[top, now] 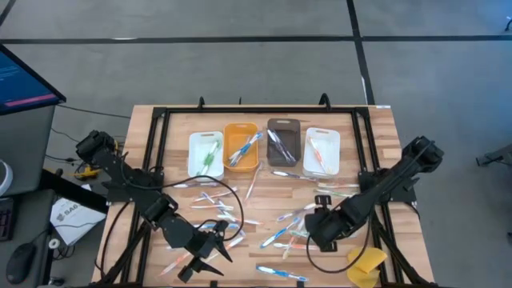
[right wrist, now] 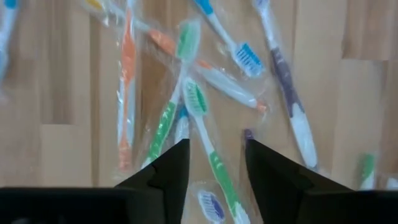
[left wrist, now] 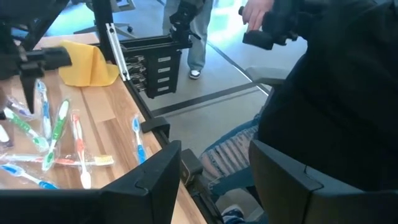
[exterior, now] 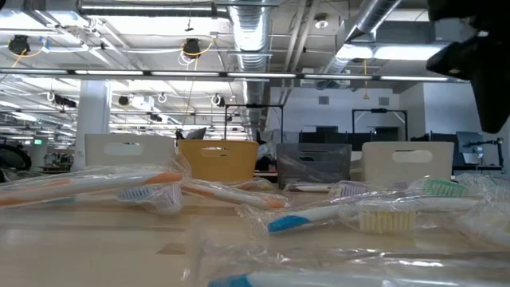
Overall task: Pick & Place Toothbrushes
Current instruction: Put the middle green toothbrush into the left white bin
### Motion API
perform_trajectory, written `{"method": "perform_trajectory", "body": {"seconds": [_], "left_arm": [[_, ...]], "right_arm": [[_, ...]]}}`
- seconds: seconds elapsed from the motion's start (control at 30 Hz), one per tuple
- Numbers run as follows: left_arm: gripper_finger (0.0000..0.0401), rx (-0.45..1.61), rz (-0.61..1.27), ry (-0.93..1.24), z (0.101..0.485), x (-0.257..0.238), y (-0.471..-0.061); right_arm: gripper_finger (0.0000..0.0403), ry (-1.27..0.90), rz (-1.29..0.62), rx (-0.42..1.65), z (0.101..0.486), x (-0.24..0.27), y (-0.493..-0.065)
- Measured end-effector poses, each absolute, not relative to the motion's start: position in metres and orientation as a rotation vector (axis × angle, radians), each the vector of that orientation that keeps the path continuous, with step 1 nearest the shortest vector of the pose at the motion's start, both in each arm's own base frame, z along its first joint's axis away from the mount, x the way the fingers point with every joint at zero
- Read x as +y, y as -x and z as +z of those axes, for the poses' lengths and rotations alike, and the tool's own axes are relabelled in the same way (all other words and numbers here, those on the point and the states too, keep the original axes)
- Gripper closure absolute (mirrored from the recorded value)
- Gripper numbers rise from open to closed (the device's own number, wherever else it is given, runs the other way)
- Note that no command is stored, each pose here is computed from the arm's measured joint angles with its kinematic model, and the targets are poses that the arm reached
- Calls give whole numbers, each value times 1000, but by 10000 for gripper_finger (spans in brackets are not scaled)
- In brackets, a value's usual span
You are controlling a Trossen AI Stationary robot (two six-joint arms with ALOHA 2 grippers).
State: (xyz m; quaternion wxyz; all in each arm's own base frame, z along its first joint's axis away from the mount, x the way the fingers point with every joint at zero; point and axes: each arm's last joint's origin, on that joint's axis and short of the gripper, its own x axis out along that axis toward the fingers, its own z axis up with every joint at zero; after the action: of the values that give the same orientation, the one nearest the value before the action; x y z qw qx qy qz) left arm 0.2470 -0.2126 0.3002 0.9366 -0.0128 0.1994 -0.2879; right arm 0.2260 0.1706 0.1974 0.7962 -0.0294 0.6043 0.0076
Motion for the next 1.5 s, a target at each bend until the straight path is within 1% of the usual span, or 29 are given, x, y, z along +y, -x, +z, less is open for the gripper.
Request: {"method": "perform_trajectory", "body": {"seconds": [0.13,0.23,0.37,0.5,0.67,0.83,1.2,1.5], "left_arm": [[219,407,-589,26,300,-213,-247],[219,407,-589,26,300,-213,-247],[219,407,-589,27,300,-213,-247],[219,407,-589,27,300,-213,-247],[219,407,-590,27,300,-213,-247],[219,408,-593,27,300,-213,-247],[219,409,-592,26,300,-213,-247],[219,409,-588,25,300,-213,-247]], "right_arm": [[212,87,-3,1349,181,174,-230],[198,53,-16,1375,173,177,-233],[192,59,-16,1413,162,180,-235],[195,77,-16,1438,151,181,-238],[208,107,-1,1449,144,184,-241],[225,90,-11,1443,146,182,-247],[291,64,-5,1429,154,178,-256],[321,62,13,1437,154,178,-256]]}}
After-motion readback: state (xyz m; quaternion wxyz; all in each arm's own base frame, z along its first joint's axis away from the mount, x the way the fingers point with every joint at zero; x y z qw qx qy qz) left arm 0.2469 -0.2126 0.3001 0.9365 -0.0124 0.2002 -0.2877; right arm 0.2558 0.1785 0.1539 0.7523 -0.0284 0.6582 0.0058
